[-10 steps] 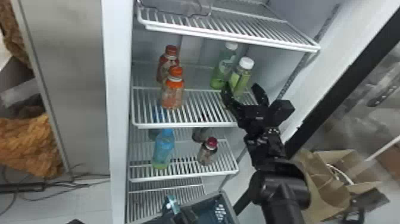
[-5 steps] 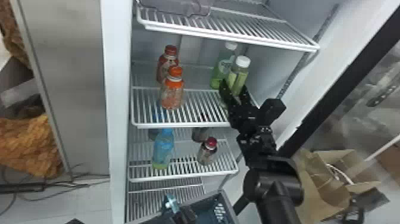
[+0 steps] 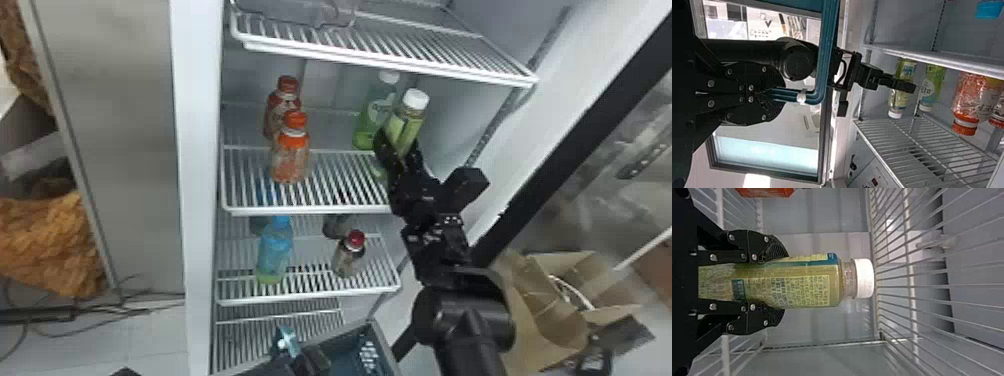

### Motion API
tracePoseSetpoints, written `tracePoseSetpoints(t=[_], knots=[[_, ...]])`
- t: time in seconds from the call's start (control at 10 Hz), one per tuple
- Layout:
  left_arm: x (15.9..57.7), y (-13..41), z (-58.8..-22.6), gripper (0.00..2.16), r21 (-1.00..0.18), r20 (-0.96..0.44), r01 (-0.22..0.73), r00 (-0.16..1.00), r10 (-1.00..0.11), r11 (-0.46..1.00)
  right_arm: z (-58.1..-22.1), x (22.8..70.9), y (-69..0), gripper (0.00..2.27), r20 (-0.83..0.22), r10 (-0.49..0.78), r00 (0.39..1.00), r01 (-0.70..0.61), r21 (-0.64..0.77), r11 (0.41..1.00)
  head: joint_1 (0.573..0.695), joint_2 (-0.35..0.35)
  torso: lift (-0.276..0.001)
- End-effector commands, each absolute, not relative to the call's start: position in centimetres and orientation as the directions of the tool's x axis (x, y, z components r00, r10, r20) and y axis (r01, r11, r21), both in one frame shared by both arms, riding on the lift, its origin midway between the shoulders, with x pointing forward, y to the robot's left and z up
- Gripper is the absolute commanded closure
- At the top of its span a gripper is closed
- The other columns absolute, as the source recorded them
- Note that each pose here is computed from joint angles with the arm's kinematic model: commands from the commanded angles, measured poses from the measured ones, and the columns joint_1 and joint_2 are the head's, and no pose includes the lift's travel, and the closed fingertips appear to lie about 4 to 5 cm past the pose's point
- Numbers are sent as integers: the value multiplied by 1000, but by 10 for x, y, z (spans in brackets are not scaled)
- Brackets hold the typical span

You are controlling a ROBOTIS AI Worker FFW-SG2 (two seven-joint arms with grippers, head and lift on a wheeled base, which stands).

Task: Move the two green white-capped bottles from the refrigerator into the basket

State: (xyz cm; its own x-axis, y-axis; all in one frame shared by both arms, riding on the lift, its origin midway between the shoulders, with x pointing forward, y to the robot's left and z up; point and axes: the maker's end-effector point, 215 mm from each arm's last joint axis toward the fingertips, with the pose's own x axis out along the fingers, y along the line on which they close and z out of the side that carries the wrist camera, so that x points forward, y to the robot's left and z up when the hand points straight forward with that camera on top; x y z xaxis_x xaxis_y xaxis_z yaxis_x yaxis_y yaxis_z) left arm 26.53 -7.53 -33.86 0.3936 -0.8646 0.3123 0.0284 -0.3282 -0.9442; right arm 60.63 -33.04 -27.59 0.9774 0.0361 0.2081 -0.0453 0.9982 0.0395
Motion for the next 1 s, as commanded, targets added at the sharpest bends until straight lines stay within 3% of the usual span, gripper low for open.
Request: tracePoseSetpoints(t=[0.0,0.9], knots=[[265,-75,-339,1214,-945,311,28,396,-864,-327,-268,602,-329,944,226,40,973,-48,29,998,695,-350,-4],[264,-77,-340,1214,-945,310,26,388,-868,-326,-259,528,-299,944,170,128,977,-138,47,989,695,-350,-4]])
